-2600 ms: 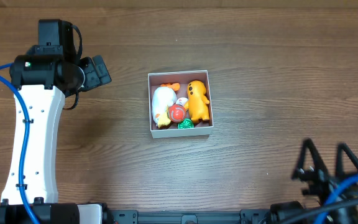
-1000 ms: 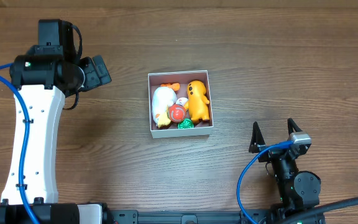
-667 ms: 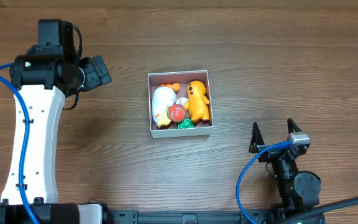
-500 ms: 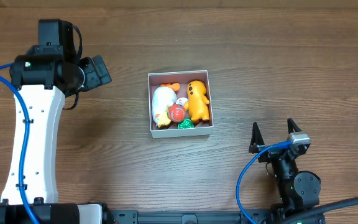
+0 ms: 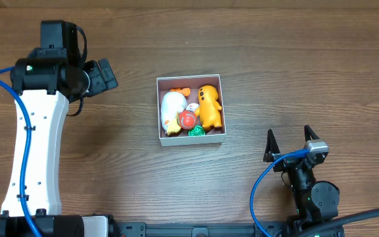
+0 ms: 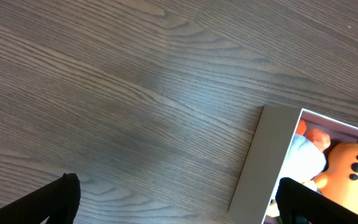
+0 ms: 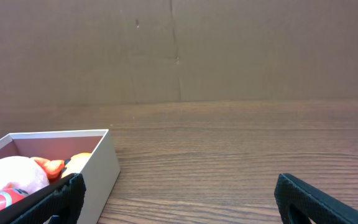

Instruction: Pack container

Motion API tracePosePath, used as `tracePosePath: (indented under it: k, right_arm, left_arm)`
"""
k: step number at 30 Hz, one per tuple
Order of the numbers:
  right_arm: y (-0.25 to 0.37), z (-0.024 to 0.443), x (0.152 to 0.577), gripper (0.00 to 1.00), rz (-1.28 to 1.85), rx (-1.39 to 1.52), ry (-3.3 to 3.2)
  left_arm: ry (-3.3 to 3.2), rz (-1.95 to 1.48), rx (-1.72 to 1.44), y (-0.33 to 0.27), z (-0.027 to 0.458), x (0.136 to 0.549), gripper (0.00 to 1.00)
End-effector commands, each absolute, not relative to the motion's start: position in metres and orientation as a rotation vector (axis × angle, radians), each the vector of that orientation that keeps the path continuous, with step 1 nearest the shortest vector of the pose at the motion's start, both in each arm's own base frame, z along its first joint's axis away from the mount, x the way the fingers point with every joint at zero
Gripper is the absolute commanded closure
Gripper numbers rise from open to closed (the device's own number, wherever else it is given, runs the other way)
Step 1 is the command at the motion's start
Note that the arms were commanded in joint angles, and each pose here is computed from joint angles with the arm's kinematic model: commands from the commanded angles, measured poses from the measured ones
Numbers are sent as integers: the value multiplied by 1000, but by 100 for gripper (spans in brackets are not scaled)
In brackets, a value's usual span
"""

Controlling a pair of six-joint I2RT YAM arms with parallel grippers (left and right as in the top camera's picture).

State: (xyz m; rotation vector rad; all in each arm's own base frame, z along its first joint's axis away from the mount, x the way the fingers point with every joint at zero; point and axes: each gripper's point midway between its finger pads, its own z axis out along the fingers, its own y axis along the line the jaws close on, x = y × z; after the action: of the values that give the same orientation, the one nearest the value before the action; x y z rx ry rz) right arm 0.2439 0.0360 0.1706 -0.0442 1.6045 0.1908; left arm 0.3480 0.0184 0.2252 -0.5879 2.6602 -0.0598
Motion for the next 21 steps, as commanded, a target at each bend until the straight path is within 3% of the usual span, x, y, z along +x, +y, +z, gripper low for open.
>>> tracePosePath:
  k: [1, 9, 15, 21]
  right_arm:
    - [35, 170, 244, 0, 184, -48, 1596]
    - [35, 170, 244, 0, 184, -48, 1596]
    - [35, 170, 244, 0, 184, -48, 1596]
    - [35, 170, 244, 0, 184, -48, 1596]
  left_arm:
    - [2616, -69, -600, 19, 238, 343, 0]
    - [2345, -139, -522, 12, 324, 295, 0]
    - [2049, -198, -461, 10, 397, 220, 0]
    - [1804, -238, -411, 8, 438, 143, 0]
